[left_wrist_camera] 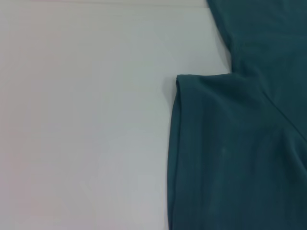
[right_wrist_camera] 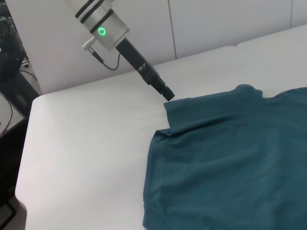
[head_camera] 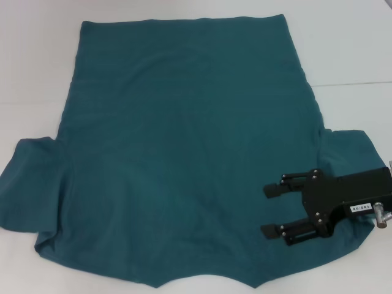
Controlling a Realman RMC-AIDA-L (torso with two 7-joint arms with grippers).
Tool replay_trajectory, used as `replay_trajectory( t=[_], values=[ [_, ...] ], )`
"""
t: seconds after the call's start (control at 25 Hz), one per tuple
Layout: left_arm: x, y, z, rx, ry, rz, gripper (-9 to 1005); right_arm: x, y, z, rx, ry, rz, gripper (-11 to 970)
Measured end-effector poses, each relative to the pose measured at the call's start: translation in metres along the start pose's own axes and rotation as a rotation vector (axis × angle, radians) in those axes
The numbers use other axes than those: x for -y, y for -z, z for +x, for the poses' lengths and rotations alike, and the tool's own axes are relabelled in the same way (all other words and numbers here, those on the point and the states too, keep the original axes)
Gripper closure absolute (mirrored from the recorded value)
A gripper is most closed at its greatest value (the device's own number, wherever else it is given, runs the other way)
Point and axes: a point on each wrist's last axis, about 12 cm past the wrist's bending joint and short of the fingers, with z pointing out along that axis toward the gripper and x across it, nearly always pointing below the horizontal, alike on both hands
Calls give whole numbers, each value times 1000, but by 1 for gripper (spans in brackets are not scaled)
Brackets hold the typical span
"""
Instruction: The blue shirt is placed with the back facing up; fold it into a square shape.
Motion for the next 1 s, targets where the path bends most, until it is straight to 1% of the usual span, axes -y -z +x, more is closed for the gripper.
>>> replay_trajectory(
  t=[0.04,0.48,0.68,1.0],
  values=[
    [0,0,0,0,1,-2,902,0,0,0,0,0,0,74],
    [-5,-4,5,-15,10,-5,501,0,-1,-1,-2,3,-3,74],
    [-5,-7,6,-16,8,-10,359,0,-1,-1,-2,2,-3,74],
    [-4,-8,5,-12,4,-13,358,0,-1,-1,-2,2,-3,74]
  ],
)
